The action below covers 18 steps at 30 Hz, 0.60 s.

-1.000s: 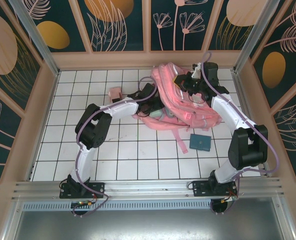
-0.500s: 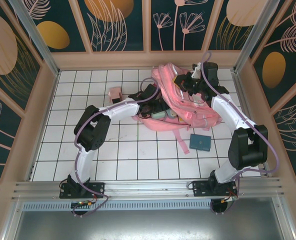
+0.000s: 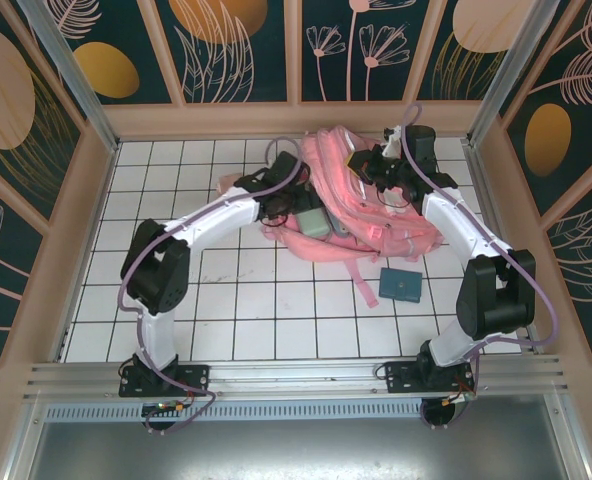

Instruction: Pack the student bag

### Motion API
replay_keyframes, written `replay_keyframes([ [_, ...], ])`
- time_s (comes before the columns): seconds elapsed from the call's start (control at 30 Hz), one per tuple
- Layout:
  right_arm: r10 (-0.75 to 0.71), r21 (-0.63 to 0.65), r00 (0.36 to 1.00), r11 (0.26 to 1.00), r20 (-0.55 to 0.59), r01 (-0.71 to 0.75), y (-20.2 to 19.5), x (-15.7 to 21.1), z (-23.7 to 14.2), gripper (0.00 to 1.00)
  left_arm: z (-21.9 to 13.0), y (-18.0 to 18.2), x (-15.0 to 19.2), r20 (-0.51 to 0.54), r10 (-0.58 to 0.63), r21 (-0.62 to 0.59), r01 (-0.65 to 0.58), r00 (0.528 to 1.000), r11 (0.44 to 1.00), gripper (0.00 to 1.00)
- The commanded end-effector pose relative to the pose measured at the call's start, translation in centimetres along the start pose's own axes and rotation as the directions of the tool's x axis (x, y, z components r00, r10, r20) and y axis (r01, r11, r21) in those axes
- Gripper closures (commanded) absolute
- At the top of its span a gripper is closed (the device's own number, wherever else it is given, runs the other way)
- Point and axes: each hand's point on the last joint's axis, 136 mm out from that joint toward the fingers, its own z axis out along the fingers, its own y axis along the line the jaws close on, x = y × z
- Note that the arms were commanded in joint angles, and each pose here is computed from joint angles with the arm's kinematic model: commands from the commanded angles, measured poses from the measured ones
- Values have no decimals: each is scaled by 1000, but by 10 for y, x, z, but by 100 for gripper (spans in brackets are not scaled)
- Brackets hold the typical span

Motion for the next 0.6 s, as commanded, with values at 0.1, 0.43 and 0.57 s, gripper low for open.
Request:
replay_keyframes([
  [0.1,-74,-81,996,994,53,79,29,-10,-15,100,-18,83,-43,70,25,-193,-11,997,981,3],
  [0.43,-75,-79,996,994,58,79,30,-12,-16,100,-3,172,-79,43,-33,-380,46,999,924,16],
  [0.57,-77,-78,995,994,60,82,31,-13,-16,100,9,187,-82,27,-46,-398,53,999,916,18],
])
